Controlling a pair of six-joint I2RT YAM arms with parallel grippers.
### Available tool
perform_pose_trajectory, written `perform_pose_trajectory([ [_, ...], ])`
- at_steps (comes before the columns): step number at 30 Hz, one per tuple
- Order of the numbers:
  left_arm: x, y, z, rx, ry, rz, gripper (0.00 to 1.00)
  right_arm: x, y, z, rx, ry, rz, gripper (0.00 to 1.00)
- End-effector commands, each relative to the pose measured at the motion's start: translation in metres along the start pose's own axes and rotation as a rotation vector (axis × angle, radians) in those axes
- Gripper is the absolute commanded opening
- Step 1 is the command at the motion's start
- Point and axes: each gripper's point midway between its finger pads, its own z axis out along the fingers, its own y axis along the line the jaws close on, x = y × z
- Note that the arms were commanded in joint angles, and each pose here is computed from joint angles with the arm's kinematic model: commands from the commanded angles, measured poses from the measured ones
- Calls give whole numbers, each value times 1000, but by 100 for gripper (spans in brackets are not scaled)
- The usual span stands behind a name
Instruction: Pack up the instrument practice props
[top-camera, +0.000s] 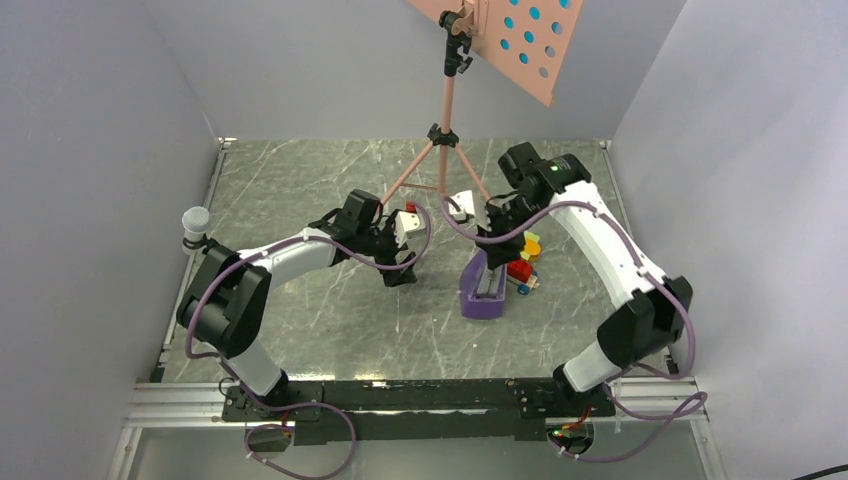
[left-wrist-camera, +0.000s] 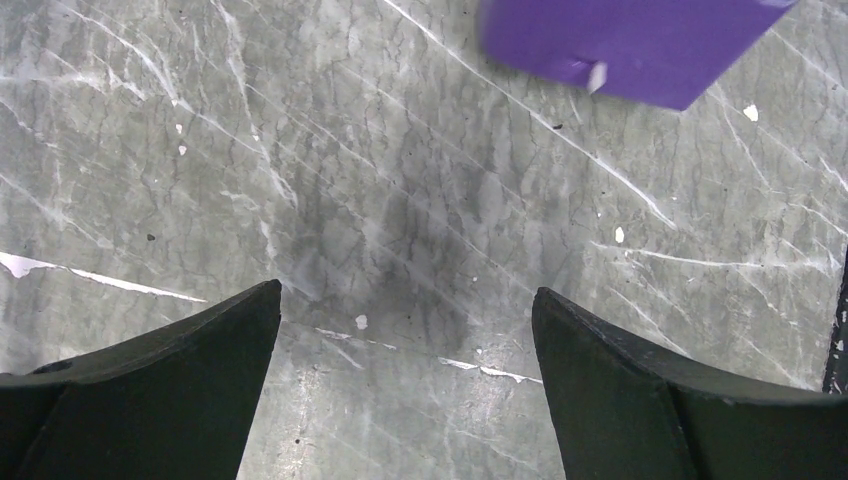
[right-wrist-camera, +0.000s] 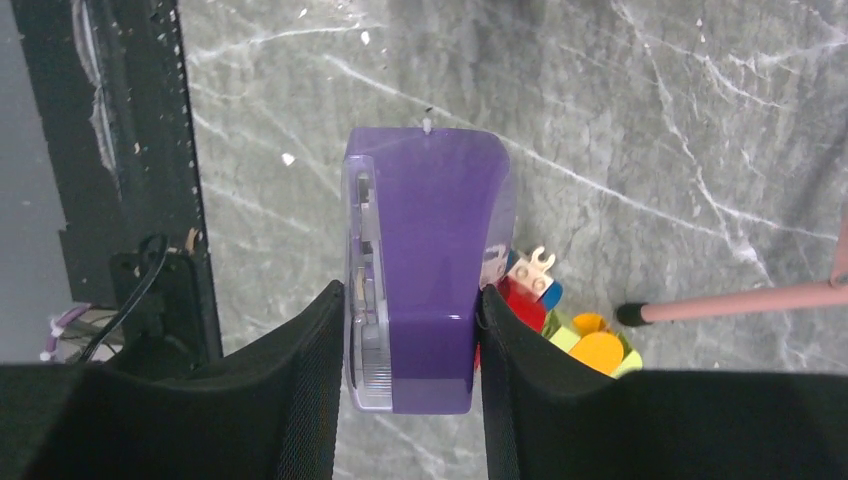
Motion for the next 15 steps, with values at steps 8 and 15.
perform_pose_trajectory([
  [8,-19,3,1,15,-56,7,99,56,72,-40,60,142,-38,0],
  [15,-18,-1,3,39,-71,7,99,118,80,-61,155,261,-7,0],
])
